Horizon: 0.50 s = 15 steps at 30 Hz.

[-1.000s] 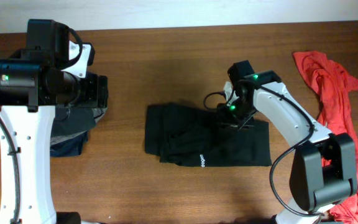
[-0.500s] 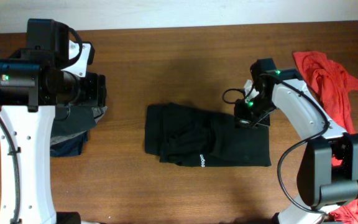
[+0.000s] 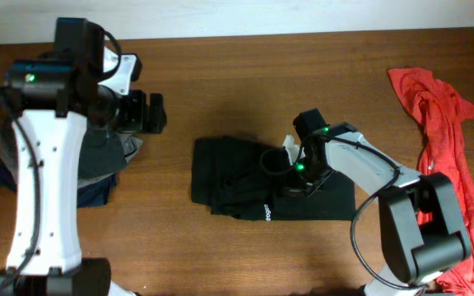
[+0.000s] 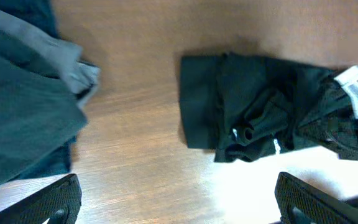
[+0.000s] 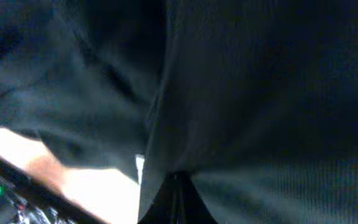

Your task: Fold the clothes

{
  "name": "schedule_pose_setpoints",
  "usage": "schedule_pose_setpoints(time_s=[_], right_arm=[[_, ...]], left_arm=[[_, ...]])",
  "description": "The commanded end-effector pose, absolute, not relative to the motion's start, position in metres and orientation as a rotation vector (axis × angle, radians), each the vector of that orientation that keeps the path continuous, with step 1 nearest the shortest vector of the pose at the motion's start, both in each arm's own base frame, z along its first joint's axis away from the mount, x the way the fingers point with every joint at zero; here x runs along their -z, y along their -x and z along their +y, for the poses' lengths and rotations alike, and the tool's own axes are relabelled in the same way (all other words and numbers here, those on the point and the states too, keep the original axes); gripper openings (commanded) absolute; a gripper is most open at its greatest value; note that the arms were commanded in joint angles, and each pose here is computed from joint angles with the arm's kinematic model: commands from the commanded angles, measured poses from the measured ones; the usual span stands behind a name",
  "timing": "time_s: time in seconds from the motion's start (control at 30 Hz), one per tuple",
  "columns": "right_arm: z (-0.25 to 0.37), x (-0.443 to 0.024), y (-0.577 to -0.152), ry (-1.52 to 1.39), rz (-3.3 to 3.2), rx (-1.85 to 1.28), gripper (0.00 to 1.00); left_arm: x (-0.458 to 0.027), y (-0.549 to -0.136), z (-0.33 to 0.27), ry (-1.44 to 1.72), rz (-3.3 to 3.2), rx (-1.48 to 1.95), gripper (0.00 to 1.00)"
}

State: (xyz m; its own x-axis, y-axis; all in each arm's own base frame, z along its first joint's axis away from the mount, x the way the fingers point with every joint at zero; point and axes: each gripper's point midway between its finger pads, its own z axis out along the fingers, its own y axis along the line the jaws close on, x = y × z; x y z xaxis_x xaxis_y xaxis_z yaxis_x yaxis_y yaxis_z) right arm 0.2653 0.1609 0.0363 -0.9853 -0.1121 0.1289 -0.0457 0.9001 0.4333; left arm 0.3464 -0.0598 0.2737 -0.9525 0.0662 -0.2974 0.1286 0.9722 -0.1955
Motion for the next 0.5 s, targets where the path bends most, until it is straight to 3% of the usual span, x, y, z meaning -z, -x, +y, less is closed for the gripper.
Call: schedule_pose_setpoints(time_s=[0.0,0.07,0.2,0.47], right_arm=[[0.140,-0.090,-0.294,-0.207,-3.131,0.563,0.07],[0.119,-0.116,-0.299,-0.176,-3.218,0.451,0.16],[0.074,-0.167,-0.297,-0.051,-3.352,0.289,0.52],[0.035,-0.186,-0.285,0.136,-3.379,0.281,0.55]], left_arm=[[-0.231,-0.353,-0.074,-0.161,2.933,0.447,0.99],[-0.206,-0.357,-0.085,-0.158,2.970,0.544,0.99],[-0.140,-0.356,-0.102,-0.136,3.047,0.727,0.99],[-0.051,-0.338,-0.119,-0.155,3.160,0.804,0.99]])
